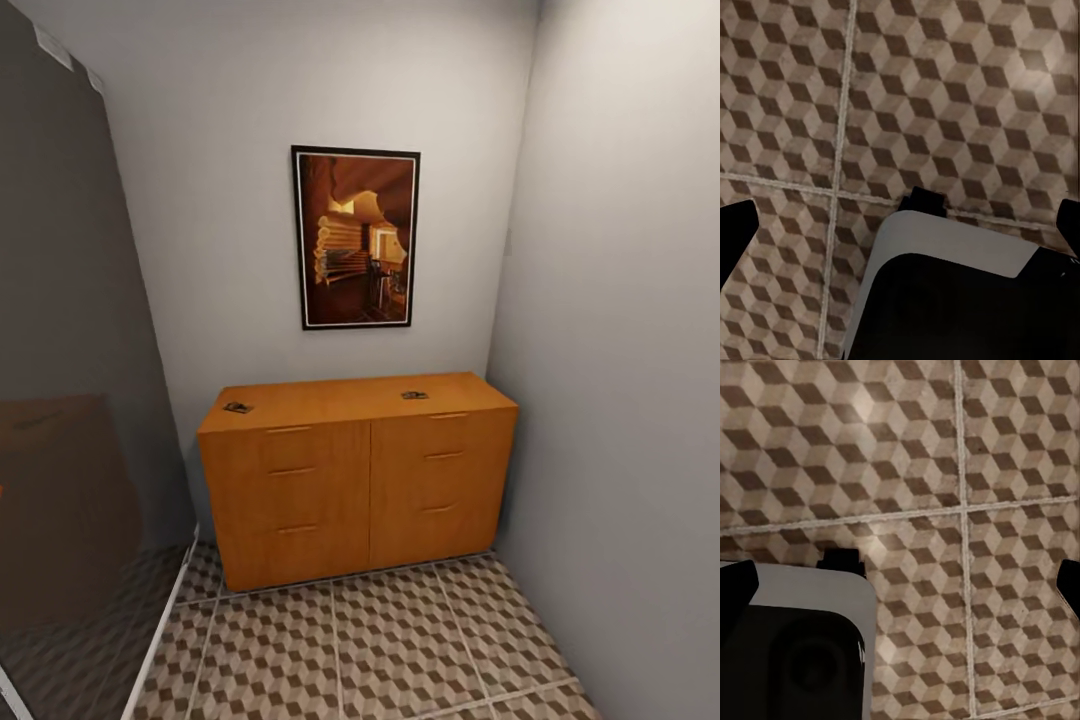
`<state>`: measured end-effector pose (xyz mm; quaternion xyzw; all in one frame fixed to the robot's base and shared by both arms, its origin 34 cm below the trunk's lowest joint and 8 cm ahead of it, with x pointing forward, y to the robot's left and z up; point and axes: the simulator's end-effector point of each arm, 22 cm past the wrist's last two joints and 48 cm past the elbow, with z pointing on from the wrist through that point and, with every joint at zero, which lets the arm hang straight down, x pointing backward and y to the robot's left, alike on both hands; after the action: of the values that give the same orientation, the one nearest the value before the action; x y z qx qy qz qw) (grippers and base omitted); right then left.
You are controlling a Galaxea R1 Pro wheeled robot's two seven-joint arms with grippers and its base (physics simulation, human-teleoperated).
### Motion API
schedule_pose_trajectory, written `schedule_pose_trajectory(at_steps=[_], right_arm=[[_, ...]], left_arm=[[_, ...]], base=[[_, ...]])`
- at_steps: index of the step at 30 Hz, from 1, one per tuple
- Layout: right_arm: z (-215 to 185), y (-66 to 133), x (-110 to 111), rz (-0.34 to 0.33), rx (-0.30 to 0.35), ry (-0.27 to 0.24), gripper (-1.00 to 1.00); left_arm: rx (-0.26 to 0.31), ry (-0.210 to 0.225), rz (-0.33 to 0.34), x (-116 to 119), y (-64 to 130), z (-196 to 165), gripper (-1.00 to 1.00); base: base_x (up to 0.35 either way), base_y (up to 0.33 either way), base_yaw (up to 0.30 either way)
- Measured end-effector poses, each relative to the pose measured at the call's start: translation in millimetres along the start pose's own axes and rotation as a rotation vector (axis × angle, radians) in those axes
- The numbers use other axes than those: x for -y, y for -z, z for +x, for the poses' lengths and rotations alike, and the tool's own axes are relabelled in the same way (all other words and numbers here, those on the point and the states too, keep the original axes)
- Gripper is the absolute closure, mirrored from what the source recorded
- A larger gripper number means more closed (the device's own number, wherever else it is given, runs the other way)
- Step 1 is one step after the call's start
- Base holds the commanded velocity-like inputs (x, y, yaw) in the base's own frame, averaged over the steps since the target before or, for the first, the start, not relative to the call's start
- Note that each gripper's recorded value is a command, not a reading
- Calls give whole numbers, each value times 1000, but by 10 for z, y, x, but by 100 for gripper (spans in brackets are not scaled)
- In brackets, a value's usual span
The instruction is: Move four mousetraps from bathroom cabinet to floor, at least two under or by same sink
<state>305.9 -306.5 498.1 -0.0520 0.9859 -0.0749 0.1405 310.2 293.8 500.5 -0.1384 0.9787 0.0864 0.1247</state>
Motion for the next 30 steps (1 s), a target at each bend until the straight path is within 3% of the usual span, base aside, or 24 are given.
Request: schedule_pose_trajectory(at_steps=[11, 17, 30], right_arm=[[-1, 0, 0, 0, 0, 0, -100], [2, 0, 0, 0, 0, 0, -100], [-3, 0, 0, 0, 1, 0, -100]], left_arm=[[1, -1, -1, -1, 0, -2, -100], [48, 13, 0, 6, 4, -103, -100], [64, 17, 0, 7, 6, -138, -100]], base=[[329, 0, 0], [329, -34, 0], [311, -64, 0]])
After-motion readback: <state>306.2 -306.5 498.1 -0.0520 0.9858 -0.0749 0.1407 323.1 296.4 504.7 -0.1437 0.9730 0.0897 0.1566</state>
